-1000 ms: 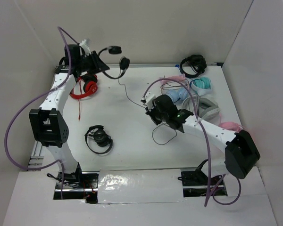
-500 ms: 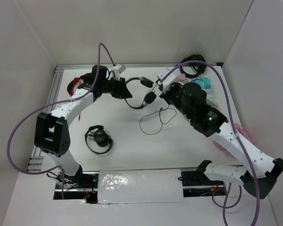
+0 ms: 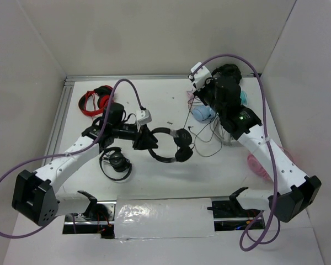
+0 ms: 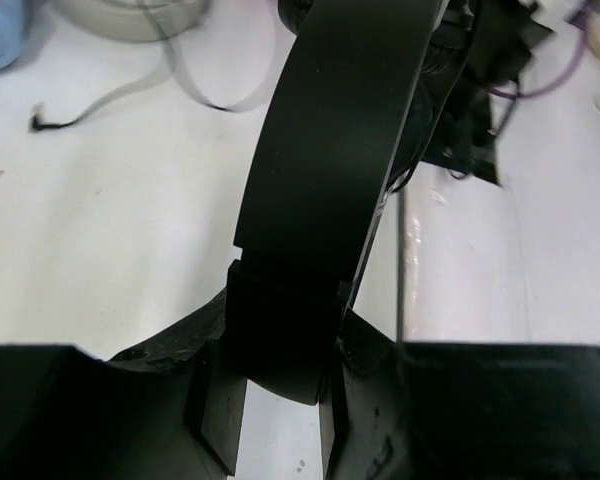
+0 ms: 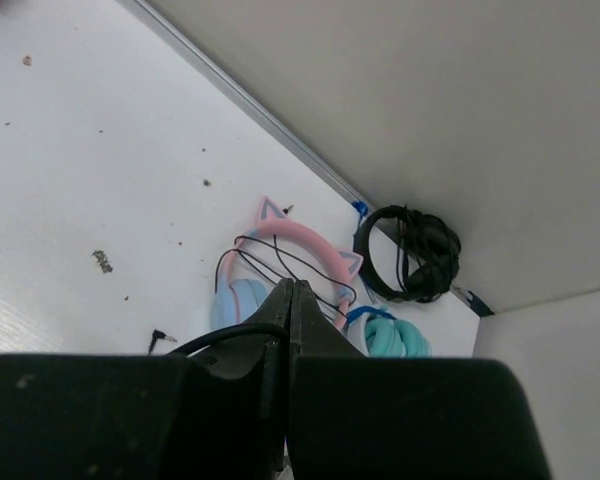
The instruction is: Wrap the headphones
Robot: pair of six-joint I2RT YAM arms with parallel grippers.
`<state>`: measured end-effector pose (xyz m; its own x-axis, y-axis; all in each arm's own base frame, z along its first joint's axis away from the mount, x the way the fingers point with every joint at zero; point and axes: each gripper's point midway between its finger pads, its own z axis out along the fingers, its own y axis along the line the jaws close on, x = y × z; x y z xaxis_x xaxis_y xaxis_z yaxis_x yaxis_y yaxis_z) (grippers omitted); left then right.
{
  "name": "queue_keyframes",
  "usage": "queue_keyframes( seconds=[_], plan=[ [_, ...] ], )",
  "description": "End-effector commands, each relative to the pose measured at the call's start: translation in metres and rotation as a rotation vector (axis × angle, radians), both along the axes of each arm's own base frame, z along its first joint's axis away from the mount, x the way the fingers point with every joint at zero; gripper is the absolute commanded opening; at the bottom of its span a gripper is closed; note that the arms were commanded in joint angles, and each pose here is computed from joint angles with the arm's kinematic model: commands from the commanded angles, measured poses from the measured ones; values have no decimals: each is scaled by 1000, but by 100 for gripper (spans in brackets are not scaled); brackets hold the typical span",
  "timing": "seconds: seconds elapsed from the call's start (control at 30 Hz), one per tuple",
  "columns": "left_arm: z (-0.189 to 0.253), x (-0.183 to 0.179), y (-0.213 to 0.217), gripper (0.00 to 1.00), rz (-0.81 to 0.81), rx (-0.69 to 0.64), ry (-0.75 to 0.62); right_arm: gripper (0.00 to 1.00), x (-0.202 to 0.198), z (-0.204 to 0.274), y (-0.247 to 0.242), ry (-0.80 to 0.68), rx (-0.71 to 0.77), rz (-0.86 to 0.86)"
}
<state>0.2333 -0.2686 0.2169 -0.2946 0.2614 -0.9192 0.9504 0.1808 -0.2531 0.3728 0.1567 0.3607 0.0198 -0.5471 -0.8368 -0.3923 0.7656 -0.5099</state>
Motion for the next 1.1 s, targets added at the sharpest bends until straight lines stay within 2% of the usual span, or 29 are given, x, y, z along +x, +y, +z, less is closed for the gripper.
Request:
queue_keyframes(
  seconds=[0.0, 0.13, 0.3, 0.4, 0.5, 0.53, 0.57, 0.63, 0.67, 0.73, 0.9, 0.93, 0.97, 1.07],
  plan=[
    [34, -36, -9, 0, -229, -123, -167, 0, 6, 36, 12, -79, 49, 106],
    [52, -63, -10, 0, -336, -172, -209, 0, 2, 33, 39, -64, 79, 270],
    [72, -92, -8, 0, -435, -243, -277, 0, 10, -8, 67, 85, 126, 380],
    [88, -90, -6, 0, -390, -260, -311, 0, 7, -40, 86, 169, 188, 463],
    [111, -78, -8, 0, -294, -280, -343, 0, -12, -67, 108, 247, 262, 599],
    [118, -68, -8, 0, -236, -280, -349, 0, -26, -72, 118, 280, 285, 691],
    [127, -63, -7, 0, -193, -289, -299, 0, -34, -85, 122, 314, 293, 733],
    [141, -51, -7, 0, -135, -316, -311, 0, -54, -86, 136, 347, 333, 863],
    [150, -45, -5, 0, -97, -332, -274, 0, -60, -96, 140, 379, 336, 898],
    [163, -42, -5, 0, -89, -361, -301, 0, -67, -105, 145, 426, 331, 940],
    [203, -25, -5, 0, 10, -403, -279, 12, -86, -123, 151, 507, 356, 1055],
    [212, -23, -5, 0, 21, -412, -288, 18, -89, -127, 152, 516, 356, 1075],
    [216, -22, -5, 0, 18, -422, -284, 25, -92, -130, 155, 527, 365, 1110],
    [227, -31, -5, 0, -52, -431, -281, 33, -95, -133, 161, 536, 362, 1156]
  ],
)
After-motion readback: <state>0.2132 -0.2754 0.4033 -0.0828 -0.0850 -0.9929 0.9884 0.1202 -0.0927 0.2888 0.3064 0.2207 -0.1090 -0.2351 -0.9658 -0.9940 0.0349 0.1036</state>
